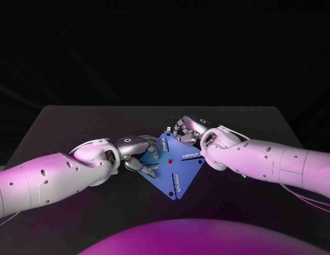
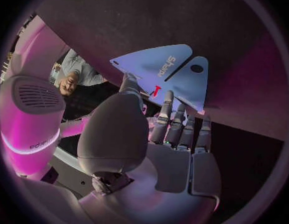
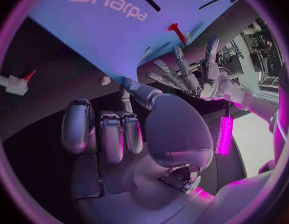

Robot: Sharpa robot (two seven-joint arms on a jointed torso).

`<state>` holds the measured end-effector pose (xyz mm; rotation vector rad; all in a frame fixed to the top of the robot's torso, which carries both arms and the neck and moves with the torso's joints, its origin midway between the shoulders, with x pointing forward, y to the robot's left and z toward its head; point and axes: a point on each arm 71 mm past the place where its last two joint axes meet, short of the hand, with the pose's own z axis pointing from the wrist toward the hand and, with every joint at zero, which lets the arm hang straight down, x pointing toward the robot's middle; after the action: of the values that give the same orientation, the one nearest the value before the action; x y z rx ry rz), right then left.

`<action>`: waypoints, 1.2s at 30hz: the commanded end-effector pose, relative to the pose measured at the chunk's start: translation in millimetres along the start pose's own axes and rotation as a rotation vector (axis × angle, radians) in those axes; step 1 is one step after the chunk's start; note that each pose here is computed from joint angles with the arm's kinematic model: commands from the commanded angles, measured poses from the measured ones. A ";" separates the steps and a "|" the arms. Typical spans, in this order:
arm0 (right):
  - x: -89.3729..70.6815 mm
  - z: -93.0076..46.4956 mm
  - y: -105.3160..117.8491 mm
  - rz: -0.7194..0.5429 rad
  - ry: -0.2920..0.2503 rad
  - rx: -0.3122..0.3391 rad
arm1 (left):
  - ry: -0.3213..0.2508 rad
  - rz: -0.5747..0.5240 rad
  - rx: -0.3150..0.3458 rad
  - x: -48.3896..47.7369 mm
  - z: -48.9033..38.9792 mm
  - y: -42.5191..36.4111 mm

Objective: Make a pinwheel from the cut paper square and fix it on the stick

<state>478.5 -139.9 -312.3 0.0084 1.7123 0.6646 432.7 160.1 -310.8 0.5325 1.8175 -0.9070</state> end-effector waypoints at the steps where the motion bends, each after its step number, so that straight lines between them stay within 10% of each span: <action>1: -0.8 -0.6 -4.4 -0.009 -0.007 0.022 | -0.056 -0.017 0.045 -4.4 1.4 -6.9; 14: 0.5 -2.5 -6.9 0.000 0.001 0.029 | 0.107 -0.015 0.017 8.1 3.9 -12.5; 36: 1.2 -4.8 -7.6 0.002 0.004 0.017 | 0.165 0.025 -0.027 18.7 6.3 -9.9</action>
<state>477.5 -148.6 -316.3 0.0338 1.7247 0.6439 423.0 146.5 -320.5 0.6020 1.9198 -0.8816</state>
